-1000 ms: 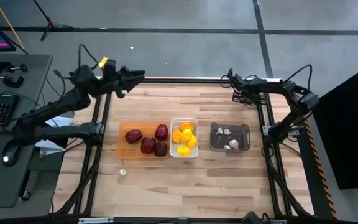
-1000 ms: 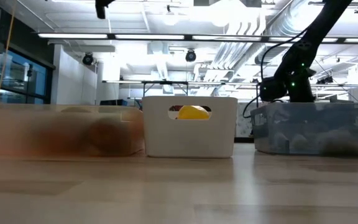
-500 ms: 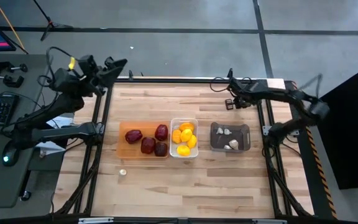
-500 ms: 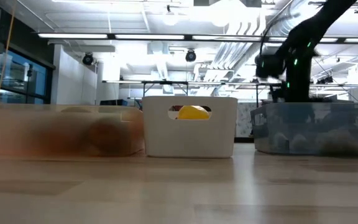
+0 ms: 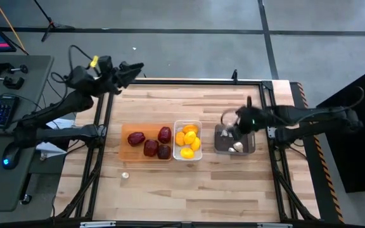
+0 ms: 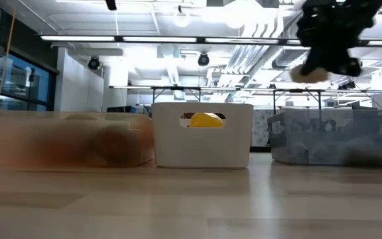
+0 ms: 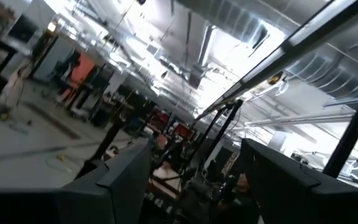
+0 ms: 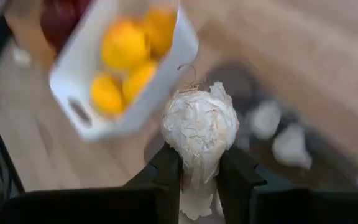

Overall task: Sort produce into baskets
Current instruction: Put the white garlic into the black bin

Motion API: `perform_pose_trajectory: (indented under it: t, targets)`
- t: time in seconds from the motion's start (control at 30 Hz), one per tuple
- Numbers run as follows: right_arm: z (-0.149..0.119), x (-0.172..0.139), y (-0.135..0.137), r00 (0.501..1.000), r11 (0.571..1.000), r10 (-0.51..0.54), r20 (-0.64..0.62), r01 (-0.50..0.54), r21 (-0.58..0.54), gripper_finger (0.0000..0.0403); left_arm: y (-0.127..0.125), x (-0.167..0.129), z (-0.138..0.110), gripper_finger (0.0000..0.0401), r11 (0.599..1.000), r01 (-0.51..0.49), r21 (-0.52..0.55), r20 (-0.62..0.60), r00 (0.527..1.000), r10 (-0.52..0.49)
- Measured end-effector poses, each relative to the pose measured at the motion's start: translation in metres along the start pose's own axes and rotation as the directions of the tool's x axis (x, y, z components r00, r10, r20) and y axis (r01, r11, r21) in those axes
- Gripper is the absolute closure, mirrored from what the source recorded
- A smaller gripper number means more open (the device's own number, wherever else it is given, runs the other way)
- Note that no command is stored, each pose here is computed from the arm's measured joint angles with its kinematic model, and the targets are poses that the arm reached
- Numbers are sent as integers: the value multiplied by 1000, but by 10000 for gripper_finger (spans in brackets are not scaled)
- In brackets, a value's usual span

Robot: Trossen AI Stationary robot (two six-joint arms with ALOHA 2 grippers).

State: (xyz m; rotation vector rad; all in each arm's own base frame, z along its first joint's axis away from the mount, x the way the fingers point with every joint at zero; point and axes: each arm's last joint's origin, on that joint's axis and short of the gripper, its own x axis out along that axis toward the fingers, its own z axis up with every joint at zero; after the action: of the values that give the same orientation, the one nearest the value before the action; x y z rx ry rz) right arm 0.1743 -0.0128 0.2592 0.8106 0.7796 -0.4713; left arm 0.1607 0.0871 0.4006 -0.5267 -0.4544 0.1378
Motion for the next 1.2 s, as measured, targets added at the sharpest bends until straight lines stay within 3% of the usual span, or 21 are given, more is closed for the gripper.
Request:
perform_pose_trajectory:
  t: [0.27, 0.47, 0.6, 0.7, 0.77, 0.8, 0.93, 1.03, 1.1, 1.2]
  targets:
    - [-33, 8, 10, 985, 987, -159, -70, 159, -7, 292, 19, 23, -24, 167, 992, -49, -118, -92, 995, 39]
    - [-33, 20, 12, 975, 983, -168, -146, 155, -96, 198, 16, 41, -48, 167, 980, -5, -200, -163, 986, -28]
    - [-27, 20, 11, 982, 981, -148, -120, 130, -147, 150, 3, 56, -58, 167, 974, 20, -226, -228, 971, -72]
    - [-20, 16, 9, 990, 976, -134, -54, 122, -179, 133, -13, 66, -66, 167, 969, 26, -247, -343, 933, -112]
    - [-14, 14, 8, 992, 976, -124, -5, 121, -181, 131, -25, 68, -76, 167, 958, -7, -286, -501, 853, -144]
    - [-11, 13, 8, 993, 977, -116, 15, 117, -179, 131, -33, 67, -83, 167, 951, -32, -308, -597, 784, -167]
    - [-3, 14, 10, 995, 986, -77, 68, 86, -140, 130, -65, 40, -122, 167, 921, -172, -350, -886, 380, -265]
    - [0, 13, 15, 994, 994, -21, 105, 33, -109, 130, -94, 8, -146, 167, 942, -204, -266, -960, 141, -240]
    - [1, 13, 20, 992, 997, 21, 126, -11, -78, 130, -111, -15, -158, 167, 971, -191, -143, -990, 26, -141]
    - [3, 11, 30, 980, 994, 109, 167, -103, -44, 130, -132, -51, -169, 167, 994, -94, 55, -996, -71, 48]
